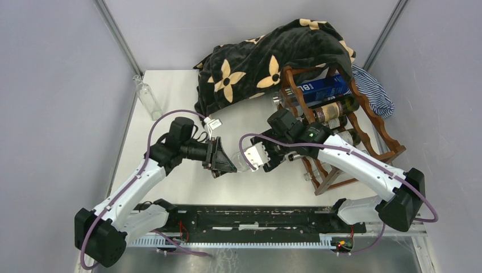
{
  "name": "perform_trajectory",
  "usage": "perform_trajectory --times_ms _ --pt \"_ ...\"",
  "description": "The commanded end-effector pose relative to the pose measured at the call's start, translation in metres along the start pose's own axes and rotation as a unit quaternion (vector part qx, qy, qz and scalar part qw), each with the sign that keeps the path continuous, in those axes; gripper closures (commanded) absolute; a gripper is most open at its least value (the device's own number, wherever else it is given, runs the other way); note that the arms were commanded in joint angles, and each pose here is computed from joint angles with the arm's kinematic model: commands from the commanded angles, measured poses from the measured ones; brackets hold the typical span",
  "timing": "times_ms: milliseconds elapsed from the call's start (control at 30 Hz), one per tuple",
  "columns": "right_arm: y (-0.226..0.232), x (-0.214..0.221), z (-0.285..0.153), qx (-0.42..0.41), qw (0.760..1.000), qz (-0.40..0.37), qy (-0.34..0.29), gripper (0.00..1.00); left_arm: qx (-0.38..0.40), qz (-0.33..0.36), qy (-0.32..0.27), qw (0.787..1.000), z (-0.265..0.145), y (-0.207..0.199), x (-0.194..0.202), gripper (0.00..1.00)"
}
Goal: Put the wine bottle on the wine rack
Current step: Pick up the wine bottle from the center of the board.
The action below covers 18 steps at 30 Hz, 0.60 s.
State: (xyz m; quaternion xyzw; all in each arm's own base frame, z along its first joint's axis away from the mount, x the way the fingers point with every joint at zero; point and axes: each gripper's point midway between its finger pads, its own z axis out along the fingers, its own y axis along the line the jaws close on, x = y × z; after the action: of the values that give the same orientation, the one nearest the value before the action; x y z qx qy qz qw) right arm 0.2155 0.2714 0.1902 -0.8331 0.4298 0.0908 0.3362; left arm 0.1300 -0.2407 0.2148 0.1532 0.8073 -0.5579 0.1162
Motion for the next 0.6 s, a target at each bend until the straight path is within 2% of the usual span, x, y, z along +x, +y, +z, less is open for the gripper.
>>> perform_trajectory --times_ms 0,200,233,267,300,333,400,433,467,567 --pt "-0.037 -0.023 -0.02 0.073 0.996 -0.038 -0.029 1.0 0.032 0.029 0.022 0.999 0.001 -0.01 0.006 0.48" --pt "-0.036 -0.021 -0.019 0.071 0.996 -0.038 -0.026 1.0 0.044 0.039 0.035 0.998 0.003 -0.016 0.009 0.49" --pt "-0.036 -0.021 -0.019 0.072 0.996 -0.037 -0.026 1.0 0.047 0.041 0.037 0.997 0.003 -0.017 0.01 0.52" --pt "-0.036 -0.022 -0.019 0.072 0.996 -0.037 -0.027 1.0 0.049 0.044 0.039 0.997 0.003 -0.018 0.01 0.64" --pt "-0.035 -0.022 -0.019 0.071 0.997 -0.035 -0.027 1.0 0.052 0.045 0.04 0.997 0.003 -0.019 0.01 0.83" --pt "-0.035 -0.022 -0.019 0.071 0.996 -0.034 -0.028 1.0 0.055 0.048 0.042 0.996 0.002 -0.021 0.01 0.95" --pt "-0.033 -0.023 -0.018 0.068 0.997 -0.032 -0.031 0.96 0.062 0.056 0.043 0.996 0.001 -0.025 0.011 0.98" --pt "-0.033 -0.024 -0.018 0.067 0.997 -0.029 -0.031 0.91 0.062 0.061 0.039 0.995 0.0 -0.027 0.009 0.98" --pt "-0.033 -0.024 -0.019 0.067 0.997 -0.025 -0.033 0.81 0.064 0.064 0.035 0.995 -0.001 -0.03 0.008 0.98" --pt "-0.031 -0.028 -0.021 0.062 0.997 -0.015 -0.04 0.45 0.073 0.075 0.022 0.994 -0.004 -0.038 0.005 0.98"
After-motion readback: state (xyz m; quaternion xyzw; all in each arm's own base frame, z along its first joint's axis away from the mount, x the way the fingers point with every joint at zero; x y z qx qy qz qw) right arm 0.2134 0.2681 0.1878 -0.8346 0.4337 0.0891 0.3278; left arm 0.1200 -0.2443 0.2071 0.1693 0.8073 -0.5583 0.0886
